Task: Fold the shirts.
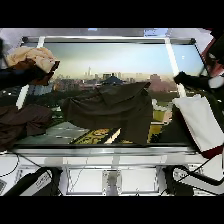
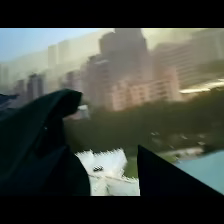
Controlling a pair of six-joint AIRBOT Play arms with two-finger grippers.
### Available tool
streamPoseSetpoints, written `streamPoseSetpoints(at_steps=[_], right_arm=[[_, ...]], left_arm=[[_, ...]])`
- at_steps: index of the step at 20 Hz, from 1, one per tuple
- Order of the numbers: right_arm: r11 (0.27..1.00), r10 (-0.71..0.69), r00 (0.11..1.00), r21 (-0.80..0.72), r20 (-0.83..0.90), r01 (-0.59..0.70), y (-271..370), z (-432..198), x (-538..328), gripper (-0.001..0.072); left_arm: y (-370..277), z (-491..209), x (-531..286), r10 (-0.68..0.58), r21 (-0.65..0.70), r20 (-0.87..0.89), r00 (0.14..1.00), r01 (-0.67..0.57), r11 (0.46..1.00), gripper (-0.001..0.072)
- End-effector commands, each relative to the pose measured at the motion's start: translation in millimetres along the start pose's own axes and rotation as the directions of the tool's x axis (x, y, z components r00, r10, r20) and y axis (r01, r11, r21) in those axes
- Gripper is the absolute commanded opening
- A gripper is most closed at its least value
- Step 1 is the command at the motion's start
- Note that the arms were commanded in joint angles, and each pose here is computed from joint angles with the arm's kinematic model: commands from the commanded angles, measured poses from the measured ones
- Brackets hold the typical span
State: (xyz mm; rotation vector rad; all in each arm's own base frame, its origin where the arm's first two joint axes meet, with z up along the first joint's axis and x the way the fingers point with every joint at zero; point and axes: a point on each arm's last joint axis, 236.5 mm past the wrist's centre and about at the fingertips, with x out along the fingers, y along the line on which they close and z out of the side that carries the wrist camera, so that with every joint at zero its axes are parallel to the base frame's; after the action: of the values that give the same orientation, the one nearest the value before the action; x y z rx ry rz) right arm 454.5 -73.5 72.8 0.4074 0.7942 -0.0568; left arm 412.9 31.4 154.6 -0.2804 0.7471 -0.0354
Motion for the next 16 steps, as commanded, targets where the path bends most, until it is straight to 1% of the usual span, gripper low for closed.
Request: streamPoseSetpoints(at_steps=[1, 3, 4, 6, 7, 9, 11, 13, 16], right_arm=[[0.997, -0.022, 0.988, 0.075, -0.153, 0.033, -48, -52, -32, 0.0485], [0.987, 0.092, 0.968, 0.148, -0.234, -0.059, -39, -92, -26, 0.0484], [0.976, 0.154, 0.954, 0.191, -0.257, -0.106, -30, -111, -19, 0.0485], [0.943, 0.249, 0.928, 0.288, -0.276, -0.168, -14, -140, -8, 0.0485], [0.924, 0.292, 0.916, 0.331, -0.277, -0.194, -6, -152, -2, 0.0484], [0.895, 0.347, 0.897, 0.383, -0.275, -0.229, 4, -168, 10, 0.0482], [0.895, 0.361, 0.877, 0.381, -0.317, -0.23, 14, -184, 23, 0.0475], [0.902, 0.36, 0.864, 0.367, -0.352, -0.227, 27, -198, 40, 0.0475], [0.916, 0.338, 0.865, 0.339, -0.37, -0.213, 41, -210, 61, 0.0475]], left_arm=[[44, -77, -38, 0.109, -0.101, -0.126, 0.986, -0.122, 0.987, 0.0697], [41, -144, -18, 0.055, -0.254, -0.196, 0.979, -0.105, 0.961, 0.0697], [35, -171, -4, 0.006, -0.342, -0.215, 0.977, -0.081, 0.936, 0.0697], [26, -195, 19, -0.068, -0.467, -0.188, 0.98, -0.028, 0.884, 0.0697], [26, -197, 27, -0.081, -0.495, -0.15, 0.985, -0.004, 0.869, 0.0697], [28, -195, 36, -0.082, -0.461, -0.093, 0.992, 0.03, 0.887, 0.0697], [21, -190, 39, -0.117, -0.424, -0.071, 0.991, 0.076, 0.902, 0.0697], [15, -188, 43, -0.153, -0.419, -0.062, 0.986, 0.114, 0.901, 0.0697], [14, -199, 50, -0.172, -0.437, -0.107, 0.979, 0.109, 0.893, 0.0697]])
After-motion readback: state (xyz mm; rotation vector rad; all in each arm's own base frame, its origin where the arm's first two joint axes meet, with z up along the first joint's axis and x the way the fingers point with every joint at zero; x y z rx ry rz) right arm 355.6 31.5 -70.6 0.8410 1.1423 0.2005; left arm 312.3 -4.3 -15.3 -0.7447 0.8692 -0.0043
